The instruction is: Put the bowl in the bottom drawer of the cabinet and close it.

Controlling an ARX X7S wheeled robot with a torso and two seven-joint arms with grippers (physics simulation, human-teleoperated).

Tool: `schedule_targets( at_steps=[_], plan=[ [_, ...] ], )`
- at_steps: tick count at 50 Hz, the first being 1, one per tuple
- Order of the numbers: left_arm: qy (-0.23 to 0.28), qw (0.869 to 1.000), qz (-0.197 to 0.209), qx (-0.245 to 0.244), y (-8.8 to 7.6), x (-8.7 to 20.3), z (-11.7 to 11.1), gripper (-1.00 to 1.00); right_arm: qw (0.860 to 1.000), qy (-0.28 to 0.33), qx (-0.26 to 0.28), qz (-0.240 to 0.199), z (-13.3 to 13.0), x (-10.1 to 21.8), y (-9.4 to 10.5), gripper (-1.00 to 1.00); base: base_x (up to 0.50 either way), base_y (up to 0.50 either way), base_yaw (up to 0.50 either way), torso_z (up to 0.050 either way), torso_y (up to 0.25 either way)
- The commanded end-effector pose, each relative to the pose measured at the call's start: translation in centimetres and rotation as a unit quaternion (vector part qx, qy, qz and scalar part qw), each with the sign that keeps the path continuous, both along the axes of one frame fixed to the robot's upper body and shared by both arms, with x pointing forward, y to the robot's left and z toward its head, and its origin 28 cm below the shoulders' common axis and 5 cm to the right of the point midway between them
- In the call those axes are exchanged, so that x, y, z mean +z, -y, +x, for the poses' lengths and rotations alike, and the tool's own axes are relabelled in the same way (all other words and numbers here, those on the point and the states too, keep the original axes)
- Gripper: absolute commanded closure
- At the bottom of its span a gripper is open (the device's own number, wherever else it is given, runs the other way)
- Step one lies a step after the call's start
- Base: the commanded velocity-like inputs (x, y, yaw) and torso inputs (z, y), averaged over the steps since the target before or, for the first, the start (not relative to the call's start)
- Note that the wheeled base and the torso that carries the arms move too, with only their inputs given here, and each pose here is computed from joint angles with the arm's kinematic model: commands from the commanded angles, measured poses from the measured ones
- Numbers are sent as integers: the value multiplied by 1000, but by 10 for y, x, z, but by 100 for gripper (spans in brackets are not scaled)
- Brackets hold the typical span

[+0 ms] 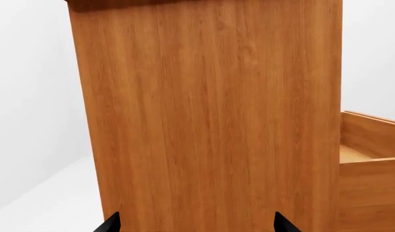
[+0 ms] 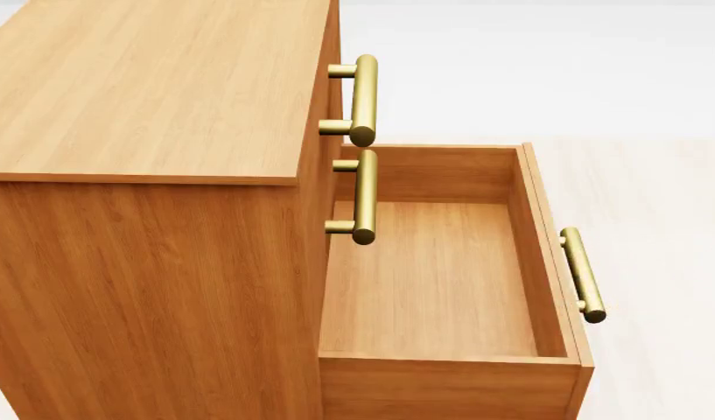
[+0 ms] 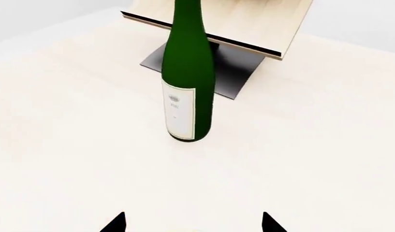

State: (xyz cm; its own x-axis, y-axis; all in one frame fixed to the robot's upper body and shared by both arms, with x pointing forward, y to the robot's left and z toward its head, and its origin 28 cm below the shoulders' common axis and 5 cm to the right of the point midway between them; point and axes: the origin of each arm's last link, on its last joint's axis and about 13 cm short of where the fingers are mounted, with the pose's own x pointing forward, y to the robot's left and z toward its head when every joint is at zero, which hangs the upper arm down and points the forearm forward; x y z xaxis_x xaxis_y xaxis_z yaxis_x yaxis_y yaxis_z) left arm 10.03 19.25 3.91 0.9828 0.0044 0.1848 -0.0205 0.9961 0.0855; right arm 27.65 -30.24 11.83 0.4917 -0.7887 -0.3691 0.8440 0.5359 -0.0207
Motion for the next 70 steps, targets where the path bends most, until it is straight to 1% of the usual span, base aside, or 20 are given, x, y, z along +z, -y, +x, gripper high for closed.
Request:
schedule_targets(
  at_steps=[1, 6, 7, 11, 14, 27, 29, 32, 35, 36, 44, 45, 51, 54, 58, 70],
  plan=[
    [0, 1000, 0, 1, 0, 0, 0, -100, 999, -16, -9, 26, 0, -3, 2, -100, 0, 0, 0, 0, 0],
    [0, 1000, 0, 0, 0, 1, 0, -100, 998, -21, -36, 36, -1, -6, 4, -100, 0, 0, 0, 0, 0],
    [0, 1000, 0, 0, 0, 2, -1, -100, 998, -19, -37, 46, -1, -6, 4, -100, 0, 0, 0, 0, 0],
    [0, 1000, 0, 1, 0, 2, -1, -100, 998, -28, -43, 42, -1, -9, 5, -100, 0, 0, 0, 0, 0],
    [0, 1000, 0, 1, 0, 2, -1, -100, 997, -34, -45, 51, -1, -11, 4, -100, 0, 0, 0, 0, 0],
    [-1, 1000, 1, 1, 1, 2, -1, -100, 996, -46, -56, 56, -1, -15, 5, -100, 0, 0, 0, 0, 0],
    [-1, 1000, 1, 1, 1, 4, -1, -100, 995, -49, -60, 60, -2, -16, 6, -100, 0, 0, 0, 0, 0],
    [0, 1000, 0, 1, 0, 1, -1, -100, 994, -52, -62, 79, -1, -18, 6, -100, 0, 0, 0, 0, 0],
    [0, 1000, 0, 1, 0, 2, -1, -100, 993, -55, -65, 76, -1, -20, 6, -100, 0, 0, 0, 0, 0],
    [0, 1000, 0, 1, 0, 1, 0, -100, 993, -57, -66, 83, -1, -21, 7, -100, 0, 0, 0, 0, 0],
    [-1, 1000, 0, 1, 0, 1, -1, -100, 991, -67, -78, 89, -3, -25, 7, -100, 0, 0, 0, 0, 0],
    [-1, 1000, 1, 1, 0, 0, 0, -100, 990, -68, -83, 97, -2, -26, 7, -100, 0, 0, 0, 0, 0],
    [-1, 1000, 0, 1, 0, 0, 0, -100, 989, -74, -83, 99, -2, -30, 8, -100, 0, 0, 0, 0, 0],
    [-1, 1000, 0, 1, 0, 1, -1, -100, 986, -82, -94, 107, -1, -33, 9, -100, 0, 0, 0, 0, 0],
    [-1, 1000, 1, 2, 1, 1, -1, -100, 986, -88, -91, 104, 0, -37, 9, -100, 0, 0, 0, 0, 0],
    [-1, 1000, 1, 2, 0, 1, -1, -100, 983, -94, -89, 128, -1, -42, 10, -100, 0, 0, 0, 0, 0]
  ],
)
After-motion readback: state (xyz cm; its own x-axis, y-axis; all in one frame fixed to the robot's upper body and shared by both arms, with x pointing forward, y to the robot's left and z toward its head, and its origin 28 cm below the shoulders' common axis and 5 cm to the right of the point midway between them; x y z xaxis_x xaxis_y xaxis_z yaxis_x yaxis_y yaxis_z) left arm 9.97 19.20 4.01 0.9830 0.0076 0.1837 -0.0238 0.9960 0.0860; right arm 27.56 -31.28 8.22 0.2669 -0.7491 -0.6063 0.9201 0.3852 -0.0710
